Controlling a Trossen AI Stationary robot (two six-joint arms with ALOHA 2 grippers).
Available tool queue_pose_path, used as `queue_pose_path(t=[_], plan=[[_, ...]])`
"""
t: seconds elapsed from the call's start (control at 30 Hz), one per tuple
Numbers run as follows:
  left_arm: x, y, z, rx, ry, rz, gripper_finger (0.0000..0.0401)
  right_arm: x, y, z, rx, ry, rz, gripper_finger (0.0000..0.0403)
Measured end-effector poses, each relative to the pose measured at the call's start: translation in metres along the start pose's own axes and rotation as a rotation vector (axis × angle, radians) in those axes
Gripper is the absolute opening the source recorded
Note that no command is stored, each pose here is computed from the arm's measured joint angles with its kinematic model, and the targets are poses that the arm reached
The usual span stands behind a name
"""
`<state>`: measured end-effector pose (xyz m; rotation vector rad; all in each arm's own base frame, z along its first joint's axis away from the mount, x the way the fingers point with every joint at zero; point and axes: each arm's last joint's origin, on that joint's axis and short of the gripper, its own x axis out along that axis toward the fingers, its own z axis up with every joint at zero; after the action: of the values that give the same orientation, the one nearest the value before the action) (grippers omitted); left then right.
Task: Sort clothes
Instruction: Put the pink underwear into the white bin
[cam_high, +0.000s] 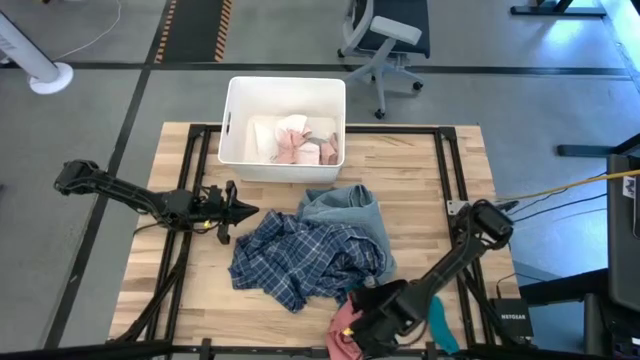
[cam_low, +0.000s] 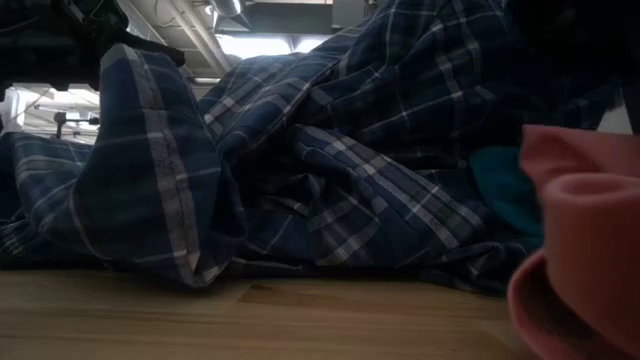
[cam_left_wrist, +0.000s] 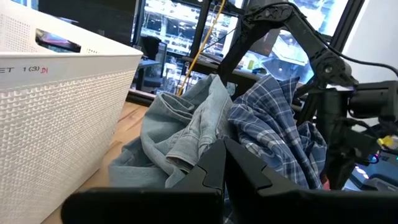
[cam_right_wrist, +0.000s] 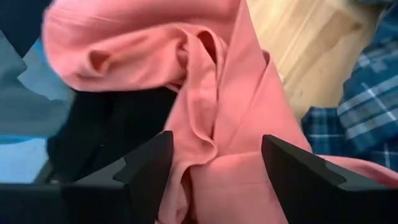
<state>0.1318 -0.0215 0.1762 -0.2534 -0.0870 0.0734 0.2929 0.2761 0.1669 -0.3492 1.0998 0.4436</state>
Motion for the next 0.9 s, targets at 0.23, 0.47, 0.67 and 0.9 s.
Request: queue_pose_path(t=[0.23, 0.47, 0.67, 0.9], plan=[[0.000, 0.000, 0.000, 0.005, 0.000, 0.001, 0.0000, 0.001, -0.014, -0.009, -0.030, 0.119, -0.030, 0.0213], [0.000, 0.000, 0.000, 0.000, -0.004, 0.010, 0.0000, 0.009, -0.019, -0.011, -0.109, 0.146, -0.067, 0.0182], [0.000, 0.000, 0.000, -0.012, -0.002, 0.012, 0.0000, 0.031, -0.018, -0.017, -0.192, 0.203, -0.049, 0.0155], [0.000, 0.000, 0.000, -0.001, -0.004, 0.013, 0.0000, 0.024, -0.019, -0.012, -0.223, 0.193, -0.075, 0.0054]])
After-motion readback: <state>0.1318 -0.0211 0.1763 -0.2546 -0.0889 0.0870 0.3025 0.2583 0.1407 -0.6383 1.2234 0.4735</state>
